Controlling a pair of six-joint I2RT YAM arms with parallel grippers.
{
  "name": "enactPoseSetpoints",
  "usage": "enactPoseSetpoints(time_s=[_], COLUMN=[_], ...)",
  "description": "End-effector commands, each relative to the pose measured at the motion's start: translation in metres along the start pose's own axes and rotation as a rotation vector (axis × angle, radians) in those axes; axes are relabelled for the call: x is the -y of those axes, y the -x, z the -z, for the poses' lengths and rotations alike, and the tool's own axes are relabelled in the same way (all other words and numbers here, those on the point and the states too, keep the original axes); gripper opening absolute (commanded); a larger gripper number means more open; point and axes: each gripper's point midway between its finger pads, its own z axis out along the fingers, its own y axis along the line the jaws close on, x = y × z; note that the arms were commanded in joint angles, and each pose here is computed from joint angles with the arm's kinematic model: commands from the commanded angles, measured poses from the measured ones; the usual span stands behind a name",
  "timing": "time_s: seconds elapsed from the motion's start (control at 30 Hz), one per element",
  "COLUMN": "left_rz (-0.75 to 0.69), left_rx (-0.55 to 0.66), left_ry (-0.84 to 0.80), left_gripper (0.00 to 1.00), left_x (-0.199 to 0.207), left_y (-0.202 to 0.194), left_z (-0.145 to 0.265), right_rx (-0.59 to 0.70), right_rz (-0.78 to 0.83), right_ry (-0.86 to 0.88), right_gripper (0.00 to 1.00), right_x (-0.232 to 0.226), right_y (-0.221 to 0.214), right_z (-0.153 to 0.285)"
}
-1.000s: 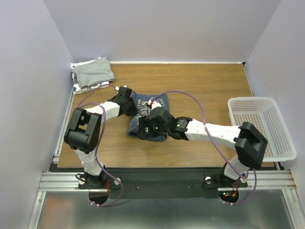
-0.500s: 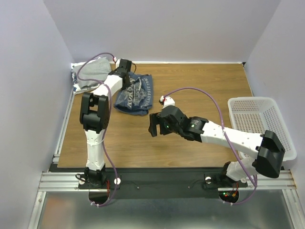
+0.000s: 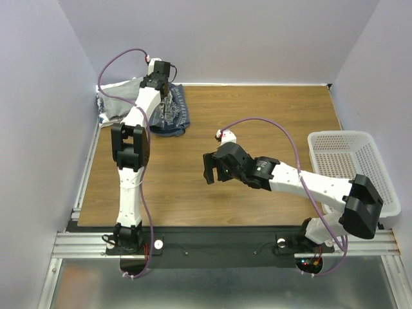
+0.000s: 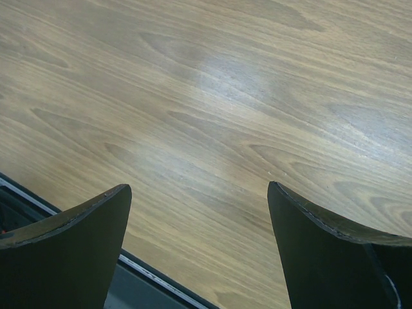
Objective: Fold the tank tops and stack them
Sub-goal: Neatly place the folded tank top to the corner
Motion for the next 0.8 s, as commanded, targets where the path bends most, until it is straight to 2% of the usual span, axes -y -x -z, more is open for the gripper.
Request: enactPoseSetpoints(time_s=[0.0,0.53,0.67,0.77], left_rz=[0.017,0.046,0.101,0.146], left_rx=[0.140,0.296,0.341,0.336], left_ry=[0.056,0.018,-0.010,-0.023], left_gripper=[0.00,0.00,0.00,0.00], left_x=[-0.024,-0.046,-0.066,-0.091], left_y=[0.058,0.125,0.147,0.151], left_z=[0.021,0.041,0.051,0.042], right_rx=[0.038,0.032,0.028,0.019], right_rz=[0.005,0.012,0.014,0.011], right_ry=[-0.022,-0.043,-0.045,-0.048], right_gripper=[0.92,0.92,0.92,0.92], right_x=[0.001,0.004,0.003,0.004], right_y=[0.017,0.021,0.020,0.018], right_z=[-0.004,-0.015,-0.017,-0.020])
